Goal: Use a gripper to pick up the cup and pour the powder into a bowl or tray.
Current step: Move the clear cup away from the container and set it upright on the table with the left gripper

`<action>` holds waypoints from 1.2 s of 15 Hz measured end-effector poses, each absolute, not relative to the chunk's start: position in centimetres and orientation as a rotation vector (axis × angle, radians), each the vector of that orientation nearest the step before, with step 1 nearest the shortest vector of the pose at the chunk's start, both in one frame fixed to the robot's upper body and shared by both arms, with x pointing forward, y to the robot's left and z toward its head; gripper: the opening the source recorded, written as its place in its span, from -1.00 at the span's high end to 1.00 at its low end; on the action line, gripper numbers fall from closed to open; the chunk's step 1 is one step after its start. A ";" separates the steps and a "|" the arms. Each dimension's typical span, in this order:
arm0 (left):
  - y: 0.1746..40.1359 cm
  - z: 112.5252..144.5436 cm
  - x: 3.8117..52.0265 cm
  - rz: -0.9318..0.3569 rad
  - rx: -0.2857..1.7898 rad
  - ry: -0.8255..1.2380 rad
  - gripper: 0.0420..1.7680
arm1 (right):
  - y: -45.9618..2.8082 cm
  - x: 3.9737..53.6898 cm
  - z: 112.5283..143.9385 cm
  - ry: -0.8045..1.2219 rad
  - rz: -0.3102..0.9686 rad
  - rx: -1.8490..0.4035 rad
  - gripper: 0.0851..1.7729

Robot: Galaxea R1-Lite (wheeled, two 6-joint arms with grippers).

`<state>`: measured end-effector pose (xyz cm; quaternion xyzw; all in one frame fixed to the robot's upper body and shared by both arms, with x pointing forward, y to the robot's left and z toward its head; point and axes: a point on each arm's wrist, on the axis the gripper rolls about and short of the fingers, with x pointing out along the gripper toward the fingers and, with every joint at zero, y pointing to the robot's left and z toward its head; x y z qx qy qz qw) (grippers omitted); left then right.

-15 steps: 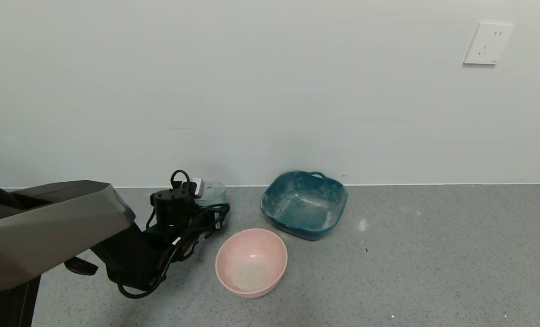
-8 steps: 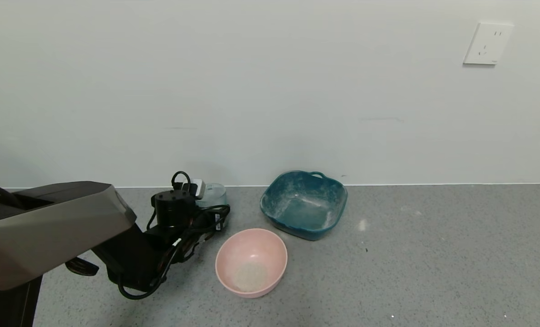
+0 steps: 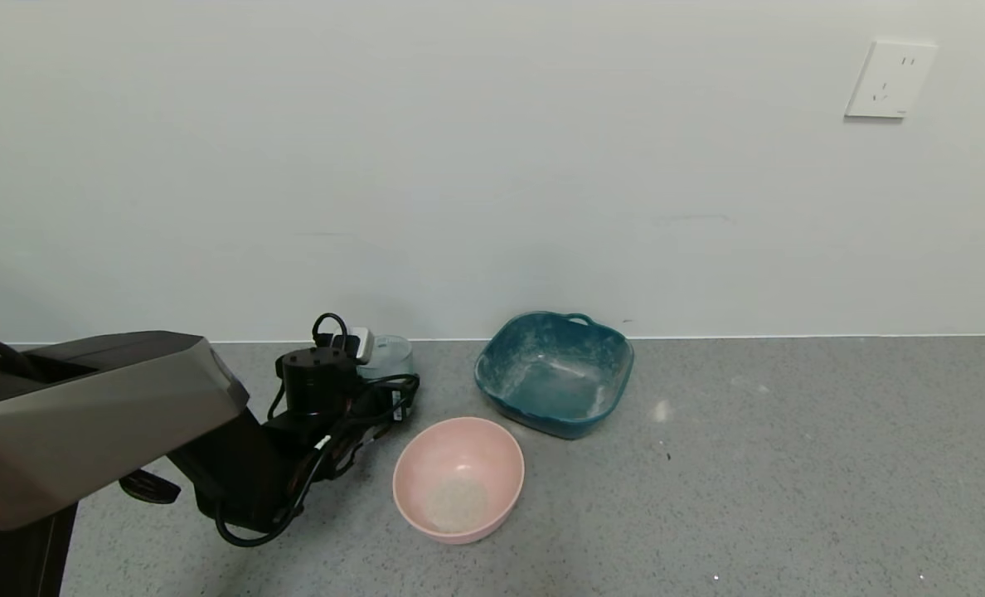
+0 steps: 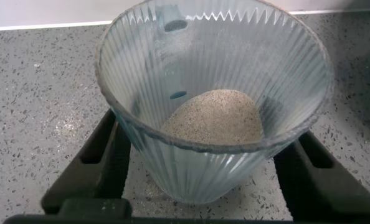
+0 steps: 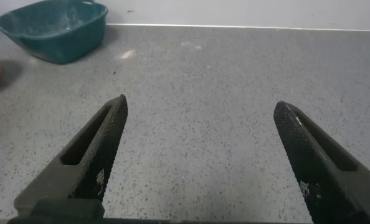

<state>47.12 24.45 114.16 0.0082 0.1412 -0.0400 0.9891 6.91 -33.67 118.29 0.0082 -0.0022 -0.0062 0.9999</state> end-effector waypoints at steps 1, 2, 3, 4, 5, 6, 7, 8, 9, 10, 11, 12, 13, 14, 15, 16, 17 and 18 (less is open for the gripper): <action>24.4 114.1 47.1 -0.081 0.018 0.284 -0.63 | -33.7 6.9 118.3 -0.004 -0.012 0.017 -0.93; 24.4 114.1 47.1 -0.082 0.019 0.284 -0.66 | -33.7 6.9 118.3 -0.004 -0.012 0.017 -0.93; 24.4 114.1 47.1 -0.082 0.019 0.284 -0.70 | -33.7 6.9 118.3 -0.004 -0.013 0.017 -0.93; 24.4 114.1 47.0 -0.082 0.018 0.286 -0.72 | -33.7 6.9 118.3 -0.004 -0.012 0.017 -0.93; 24.4 114.1 47.0 -0.082 0.018 0.288 -0.75 | -33.7 6.9 118.3 -0.004 -0.012 0.017 -0.93; 24.4 114.1 47.0 -0.082 0.018 0.290 -0.77 | -33.7 6.9 118.3 -0.004 -0.013 0.017 -0.93; 24.4 114.1 47.0 -0.081 0.018 0.291 -0.79 | -33.7 6.9 118.3 -0.004 -0.012 0.017 -0.93; 24.4 114.1 47.0 -0.081 0.019 0.291 -0.81 | -33.7 6.9 118.3 -0.004 -0.013 0.017 -0.93; 24.5 114.3 46.9 -0.080 0.021 0.292 -0.83 | -33.7 6.9 118.3 -0.004 -0.013 0.017 -0.93; 24.5 114.4 46.7 -0.081 0.022 0.294 -0.84 | -33.7 6.9 118.3 -0.004 -0.013 0.017 -0.93; 24.6 114.7 46.5 -0.083 0.024 0.296 -0.85 | -33.7 6.9 118.3 -0.004 -0.013 0.017 -0.93; 24.7 115.1 46.2 -0.086 0.026 0.305 -0.86 | -33.7 6.9 118.3 -0.004 -0.013 0.017 -0.93; 24.8 115.5 45.8 -0.089 0.029 0.320 -0.87 | -33.7 6.9 118.3 -0.004 -0.012 0.017 -0.93; 25.0 116.1 45.4 -0.093 0.030 0.330 -0.88 | -33.7 6.9 118.3 -0.004 -0.013 0.017 -0.93; 25.2 116.8 45.0 -0.100 0.029 0.335 -0.89 | -33.7 6.9 118.3 -0.004 -0.013 0.017 -0.93; 25.3 117.6 44.5 -0.106 0.028 0.334 -0.89 | -33.7 6.9 118.3 -0.004 -0.012 0.017 -0.93; 25.5 118.5 43.9 -0.111 0.028 0.334 -0.90 | -33.7 6.9 118.3 -0.004 -0.013 0.017 -0.93; 25.5 119.5 43.3 -0.118 0.028 0.328 -0.90 | -33.7 6.9 118.3 -0.004 -0.013 0.017 -0.93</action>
